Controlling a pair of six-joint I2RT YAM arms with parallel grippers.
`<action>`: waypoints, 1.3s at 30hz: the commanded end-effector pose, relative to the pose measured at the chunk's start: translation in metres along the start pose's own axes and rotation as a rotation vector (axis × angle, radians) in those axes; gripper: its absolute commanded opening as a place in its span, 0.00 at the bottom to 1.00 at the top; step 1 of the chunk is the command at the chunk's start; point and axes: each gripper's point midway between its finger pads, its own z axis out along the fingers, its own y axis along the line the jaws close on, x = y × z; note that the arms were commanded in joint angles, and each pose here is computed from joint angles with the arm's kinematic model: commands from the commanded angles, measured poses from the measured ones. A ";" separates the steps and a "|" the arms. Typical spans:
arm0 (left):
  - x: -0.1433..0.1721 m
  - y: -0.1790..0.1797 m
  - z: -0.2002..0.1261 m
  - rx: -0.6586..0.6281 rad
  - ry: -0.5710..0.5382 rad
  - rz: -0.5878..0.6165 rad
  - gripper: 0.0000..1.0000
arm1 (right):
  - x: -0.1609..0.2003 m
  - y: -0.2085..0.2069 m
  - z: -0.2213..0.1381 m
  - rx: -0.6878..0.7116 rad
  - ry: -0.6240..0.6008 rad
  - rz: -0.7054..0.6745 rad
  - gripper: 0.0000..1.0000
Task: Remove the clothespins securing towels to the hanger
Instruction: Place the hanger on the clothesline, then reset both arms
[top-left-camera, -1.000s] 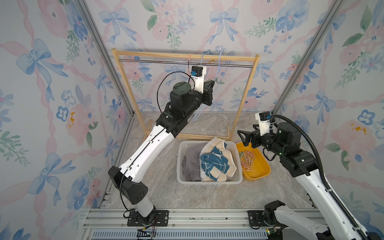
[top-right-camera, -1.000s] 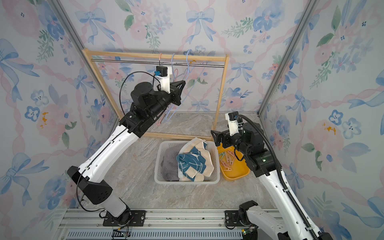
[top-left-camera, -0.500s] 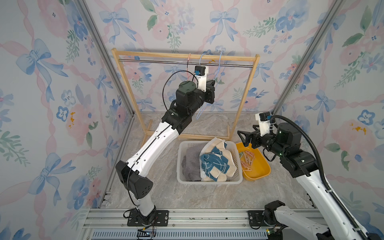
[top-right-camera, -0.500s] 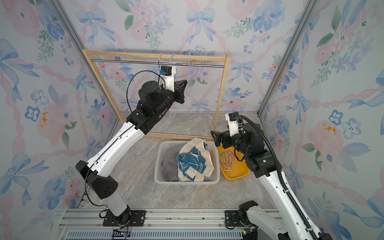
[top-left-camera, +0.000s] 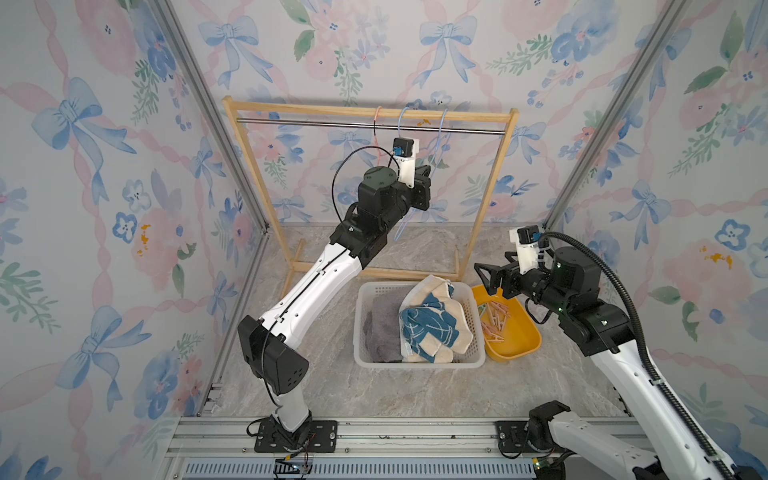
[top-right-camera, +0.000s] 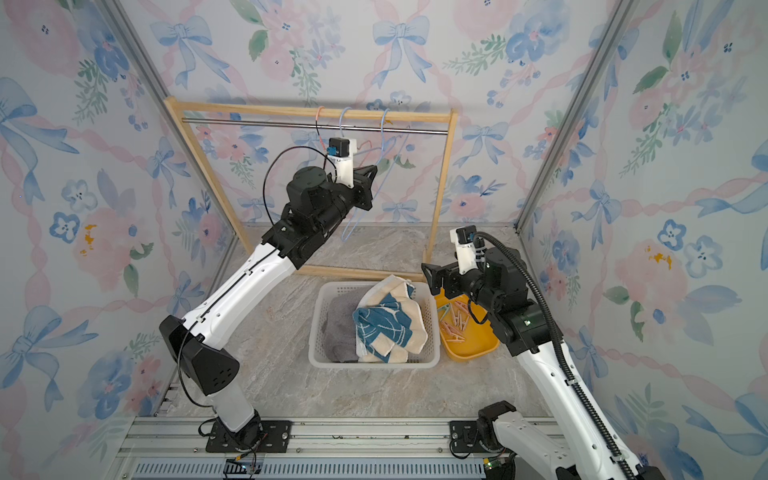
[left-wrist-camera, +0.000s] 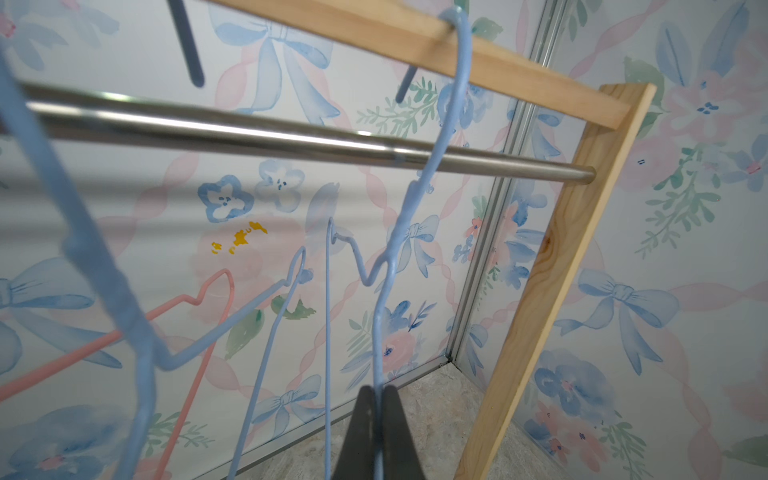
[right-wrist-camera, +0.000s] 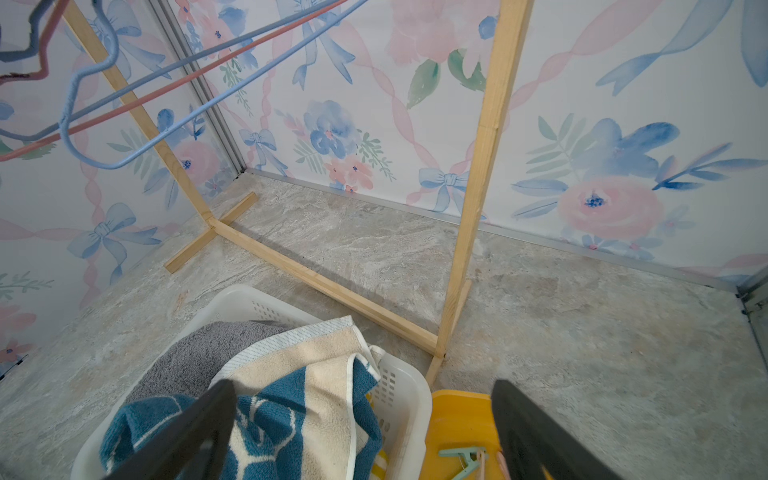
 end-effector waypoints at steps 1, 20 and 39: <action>-0.004 0.011 -0.012 -0.037 0.007 0.006 0.11 | 0.002 -0.001 0.000 -0.001 0.002 0.012 0.97; -0.062 -0.008 -0.084 0.128 -0.092 0.065 0.95 | -0.008 0.004 0.003 -0.032 -0.001 0.012 0.98; -0.102 0.072 -0.234 -0.056 -0.442 0.065 0.98 | -0.072 -0.024 -0.025 0.019 -0.230 0.000 0.98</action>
